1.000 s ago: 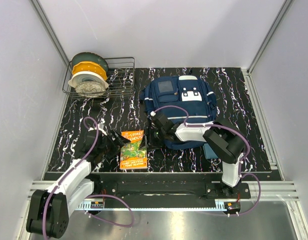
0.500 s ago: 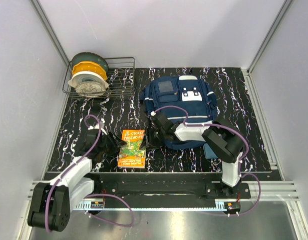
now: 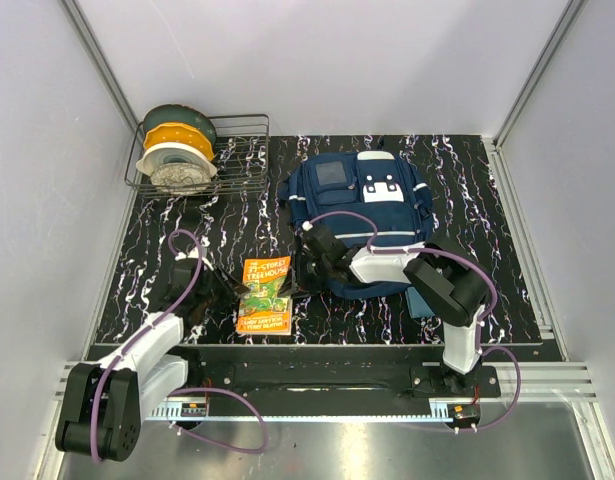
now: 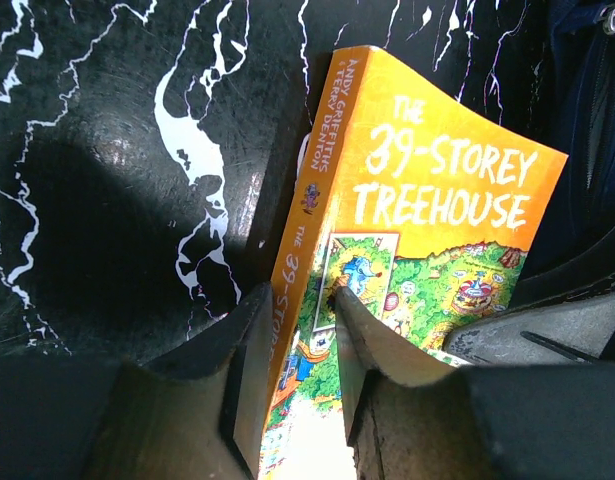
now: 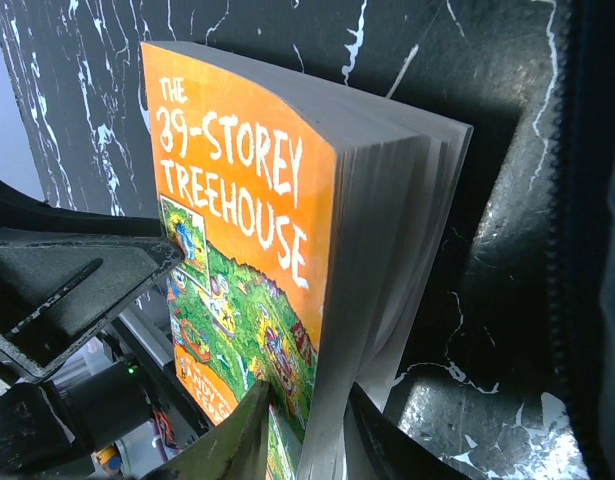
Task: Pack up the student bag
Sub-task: Pick up the book from the center of the board.
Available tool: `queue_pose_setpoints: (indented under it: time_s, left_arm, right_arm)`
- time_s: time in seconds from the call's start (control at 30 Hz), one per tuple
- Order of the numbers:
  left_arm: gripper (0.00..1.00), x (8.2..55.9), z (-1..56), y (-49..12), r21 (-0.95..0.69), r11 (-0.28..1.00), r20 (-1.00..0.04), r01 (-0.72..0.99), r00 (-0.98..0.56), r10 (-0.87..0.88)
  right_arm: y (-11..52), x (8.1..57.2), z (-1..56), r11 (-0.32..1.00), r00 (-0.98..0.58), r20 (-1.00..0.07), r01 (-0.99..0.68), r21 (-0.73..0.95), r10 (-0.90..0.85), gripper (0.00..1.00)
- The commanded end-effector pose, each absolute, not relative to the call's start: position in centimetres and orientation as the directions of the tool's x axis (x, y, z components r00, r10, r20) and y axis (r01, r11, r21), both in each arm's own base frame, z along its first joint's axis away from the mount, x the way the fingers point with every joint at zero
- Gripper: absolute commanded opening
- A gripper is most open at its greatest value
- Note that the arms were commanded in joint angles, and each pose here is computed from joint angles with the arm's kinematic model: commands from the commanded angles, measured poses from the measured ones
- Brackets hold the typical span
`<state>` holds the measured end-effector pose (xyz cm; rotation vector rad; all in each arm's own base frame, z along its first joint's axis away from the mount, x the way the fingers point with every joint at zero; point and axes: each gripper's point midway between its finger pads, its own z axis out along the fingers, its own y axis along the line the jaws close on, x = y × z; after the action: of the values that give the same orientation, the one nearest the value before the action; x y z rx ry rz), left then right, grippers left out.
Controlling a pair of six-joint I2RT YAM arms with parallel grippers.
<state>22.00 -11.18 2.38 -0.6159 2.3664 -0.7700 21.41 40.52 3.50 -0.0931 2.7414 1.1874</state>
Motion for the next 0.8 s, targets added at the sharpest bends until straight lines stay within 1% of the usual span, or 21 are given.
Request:
queue_pose_setpoints:
  time_s: [0.0,0.03,0.13,0.17,0.2,0.23,0.27,0.3,0.33,0.37,0.4,0.43,0.5,0.53,0.63,0.77]
  left_arm:
    - [0.23,21.3,5.4,-15.0,-0.762,0.638,-0.305,-0.112,-0.807,-0.505]
    - [0.23,21.3,5.5,-15.0,-0.762,0.638,-0.307,-0.110,-0.806,-0.506]
    - [0.22,21.4,5.7,-15.0,-0.765,0.636,-0.312,-0.102,-0.805,-0.504]
    - [0.24,21.5,5.9,-15.0,-0.766,0.636,-0.319,-0.098,-0.801,-0.507]
    - [0.28,21.6,6.1,-14.9,-0.763,0.640,-0.327,-0.097,-0.795,-0.510]
    - [0.39,22.1,6.6,-14.8,-0.757,0.648,-0.350,-0.083,-0.786,-0.509]
    - [0.65,21.9,6.8,-14.5,-0.745,0.661,-0.353,-0.092,-0.786,-0.507]
    - [0.76,22.3,6.8,-13.7,-0.709,0.698,-0.390,-0.098,-0.771,-0.504]
    - [0.82,23.3,8.3,-13.3,-0.692,0.717,-0.432,-0.083,-0.748,-0.504]
    - [0.87,23.1,8.6,-12.7,-0.666,0.739,-0.443,-0.098,-0.745,-0.498]
    - [0.97,23.8,9.2,-11.7,-0.626,0.773,-0.495,-0.100,-0.715,-0.493]
    - [0.99,24.7,11.2,-11.4,-0.616,0.784,-0.538,-0.080,-0.684,-0.492]
    - [0.99,25.2,12.9,-10.8,-0.583,0.811,-0.592,-0.055,-0.654,-0.471]
    - [0.99,25.8,14.7,-10.8,-0.582,0.813,-0.622,-0.028,-0.629,-0.467]
    - [0.99,26.6,17.2,-10.8,-0.570,0.822,-0.658,0.009,-0.604,-0.450]
    - [0.99,26.9,18.2,-11.0,-0.579,0.815,-0.665,0.031,-0.596,-0.450]
  right_arm:
    - [44.9,24.0,10.1,0.503,-0.951,-0.302,-0.228,0.834,0.069,0.35]
    - [44.7,24.1,10.1,0.510,-0.950,-0.304,-0.227,0.829,0.070,0.28]
    - [44.6,24.2,10.2,0.520,-0.947,-0.314,-0.233,0.822,0.073,0.00]
    - [44.5,24.3,10.3,0.521,-0.944,-0.322,-0.240,0.819,0.072,0.00]
    - [44.4,24.1,10.1,0.529,-0.945,-0.321,-0.239,0.814,0.067,0.00]
    - [44.2,24.1,10.3,0.534,-0.941,-0.331,-0.246,0.809,0.067,0.00]
    - [44.0,24.2,10.9,0.532,-0.933,-0.353,-0.265,0.804,0.069,0.00]
    - [43.7,24.1,11.0,0.536,-0.929,-0.364,-0.273,0.799,0.070,0.00]
    - [43.5,24.0,12.1,0.522,-0.919,-0.387,-0.295,0.801,0.074,0.00]
    - [43.1,23.9,12.2,0.524,-0.913,-0.401,-0.308,0.794,0.070,0.00]
    - [43.0,23.8,12.7,0.516,-0.909,-0.410,-0.317,0.796,0.075,0.00]
    - [42.8,23.7,14.0,0.496,-0.900,-0.427,-0.334,0.802,0.086,0.00]
    - [42.6,23.2,14.9,0.464,-0.896,-0.432,-0.342,0.817,0.101,0.00]
    - [42.3,23.1,15.9,0.446,-0.890,-0.442,-0.352,0.823,0.113,0.00]
    - [41.8,22.5,17.0,0.425,-0.885,-0.446,-0.357,0.832,0.129,0.00]
    - [40.9,22.8,15.9,0.486,-0.884,-0.446,-0.333,0.808,0.136,0.00]
